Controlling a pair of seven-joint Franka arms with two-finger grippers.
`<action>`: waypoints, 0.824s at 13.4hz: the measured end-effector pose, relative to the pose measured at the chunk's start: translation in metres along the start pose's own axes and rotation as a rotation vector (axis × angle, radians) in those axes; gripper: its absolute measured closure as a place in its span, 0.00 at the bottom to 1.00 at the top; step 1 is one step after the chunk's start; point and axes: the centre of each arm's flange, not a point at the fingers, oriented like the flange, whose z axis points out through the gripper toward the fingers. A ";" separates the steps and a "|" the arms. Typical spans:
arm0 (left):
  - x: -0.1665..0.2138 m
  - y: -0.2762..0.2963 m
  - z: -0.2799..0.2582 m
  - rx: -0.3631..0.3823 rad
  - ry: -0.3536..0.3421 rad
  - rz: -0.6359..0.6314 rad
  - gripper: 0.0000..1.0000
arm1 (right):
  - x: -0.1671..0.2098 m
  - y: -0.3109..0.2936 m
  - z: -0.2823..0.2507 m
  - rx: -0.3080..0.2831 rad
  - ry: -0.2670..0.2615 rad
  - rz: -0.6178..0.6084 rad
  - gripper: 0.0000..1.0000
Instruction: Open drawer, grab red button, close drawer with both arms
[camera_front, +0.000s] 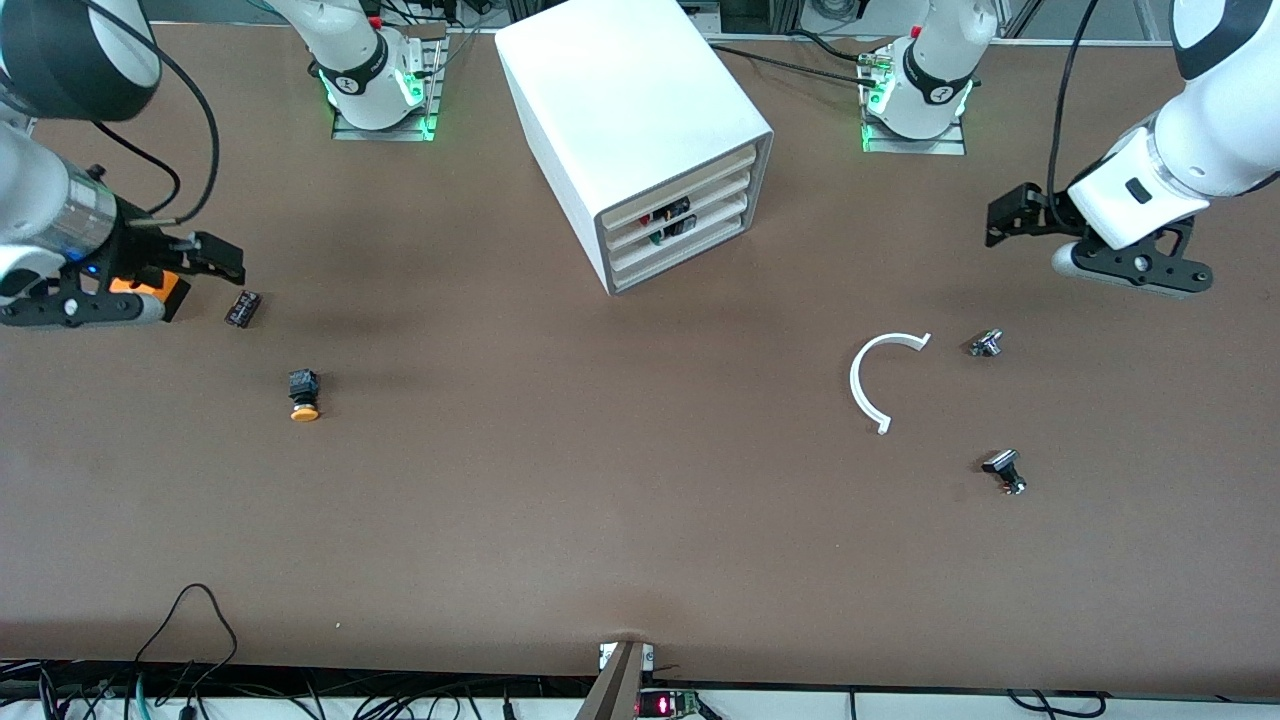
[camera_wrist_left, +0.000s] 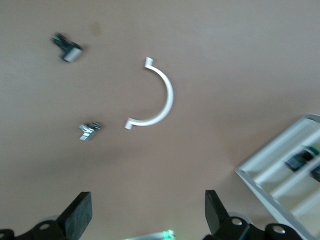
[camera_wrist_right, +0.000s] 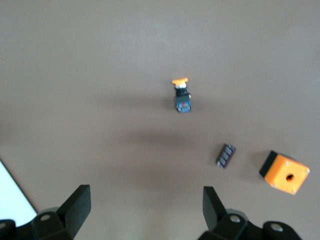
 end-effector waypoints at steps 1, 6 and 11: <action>-0.003 0.006 0.004 -0.063 -0.034 0.007 0.00 | 0.007 -0.002 0.008 0.002 0.007 -0.004 0.00; -0.005 0.038 0.040 -0.235 -0.230 0.058 0.00 | 0.029 -0.021 0.035 0.040 0.021 0.077 0.00; 0.032 0.042 0.164 -0.547 -0.468 0.404 0.00 | 0.035 -0.078 0.047 0.043 0.027 0.174 0.00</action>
